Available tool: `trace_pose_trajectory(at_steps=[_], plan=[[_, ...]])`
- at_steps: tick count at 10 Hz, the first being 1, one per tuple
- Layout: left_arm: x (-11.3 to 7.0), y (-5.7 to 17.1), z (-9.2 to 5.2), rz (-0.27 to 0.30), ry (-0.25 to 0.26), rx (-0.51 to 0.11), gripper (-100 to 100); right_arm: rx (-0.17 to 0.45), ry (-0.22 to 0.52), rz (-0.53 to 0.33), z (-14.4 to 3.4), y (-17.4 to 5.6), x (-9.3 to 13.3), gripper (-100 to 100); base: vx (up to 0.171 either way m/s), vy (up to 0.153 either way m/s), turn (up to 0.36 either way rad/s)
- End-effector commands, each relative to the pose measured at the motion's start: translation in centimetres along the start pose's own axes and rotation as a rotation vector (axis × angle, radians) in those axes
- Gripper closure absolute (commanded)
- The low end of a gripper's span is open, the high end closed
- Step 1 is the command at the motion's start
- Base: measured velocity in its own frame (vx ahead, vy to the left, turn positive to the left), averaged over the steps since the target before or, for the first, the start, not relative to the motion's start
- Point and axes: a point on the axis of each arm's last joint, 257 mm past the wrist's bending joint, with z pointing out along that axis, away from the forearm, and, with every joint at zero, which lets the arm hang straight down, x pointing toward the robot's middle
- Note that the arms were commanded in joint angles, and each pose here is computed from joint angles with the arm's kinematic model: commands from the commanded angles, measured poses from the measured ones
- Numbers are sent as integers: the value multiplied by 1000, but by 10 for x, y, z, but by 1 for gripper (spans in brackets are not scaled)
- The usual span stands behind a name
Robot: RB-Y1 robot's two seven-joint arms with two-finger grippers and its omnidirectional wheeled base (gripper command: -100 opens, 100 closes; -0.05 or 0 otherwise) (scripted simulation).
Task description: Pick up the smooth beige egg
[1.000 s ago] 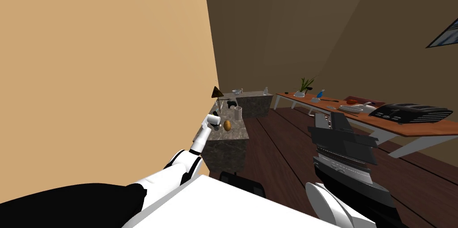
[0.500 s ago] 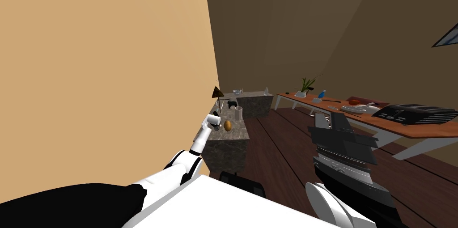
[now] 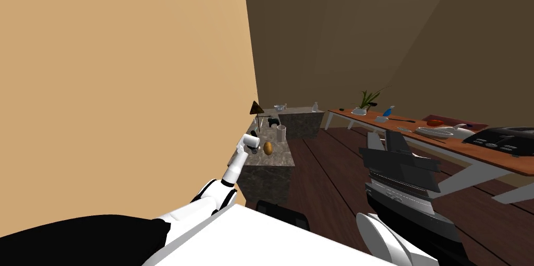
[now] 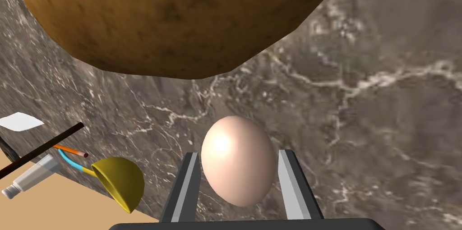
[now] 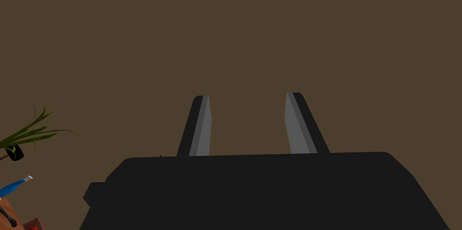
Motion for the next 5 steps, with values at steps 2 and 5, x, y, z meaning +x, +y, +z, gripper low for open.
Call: trace_pose_trajectory(at_steps=[2, 5], plan=[[14, 4, -11, 14, 9, 1, 100, 0, 0, 0, 0, 0, 0, 0, 36, 19, 66], [17, 4, -13, 17, 11, 2, 0, 0, 0, 0, 0, 0, 0, 0, 19, 8, 28]])
